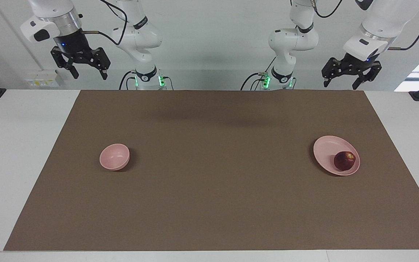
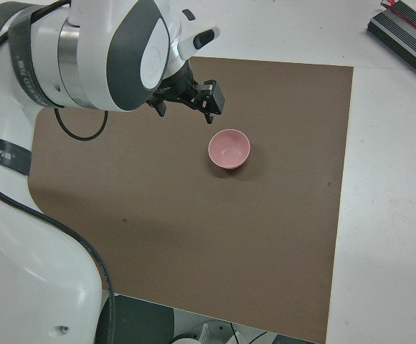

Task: Move apple from plate to bowl

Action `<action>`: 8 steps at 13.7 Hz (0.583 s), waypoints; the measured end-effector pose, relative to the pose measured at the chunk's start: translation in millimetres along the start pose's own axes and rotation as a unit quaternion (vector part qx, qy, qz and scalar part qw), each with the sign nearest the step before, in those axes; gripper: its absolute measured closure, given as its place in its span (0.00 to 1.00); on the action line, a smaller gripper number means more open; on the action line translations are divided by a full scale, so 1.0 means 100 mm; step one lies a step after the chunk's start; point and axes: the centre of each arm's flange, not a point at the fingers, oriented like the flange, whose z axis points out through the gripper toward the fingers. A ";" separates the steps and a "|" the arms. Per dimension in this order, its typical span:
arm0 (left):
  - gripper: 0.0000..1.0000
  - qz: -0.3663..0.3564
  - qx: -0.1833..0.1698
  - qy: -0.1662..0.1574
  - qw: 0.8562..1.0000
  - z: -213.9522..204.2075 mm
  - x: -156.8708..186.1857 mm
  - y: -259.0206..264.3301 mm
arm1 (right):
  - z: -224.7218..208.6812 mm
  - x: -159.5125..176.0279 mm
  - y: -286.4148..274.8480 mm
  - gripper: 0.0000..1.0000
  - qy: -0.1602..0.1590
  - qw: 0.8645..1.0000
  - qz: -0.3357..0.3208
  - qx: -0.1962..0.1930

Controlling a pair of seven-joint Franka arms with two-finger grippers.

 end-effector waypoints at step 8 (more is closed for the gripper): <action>0.00 -0.011 -0.001 -0.003 1.000 0.08 0.01 -0.12 | 0.00 0.00 -0.02 0.00 0.000 1.000 -0.002 0.000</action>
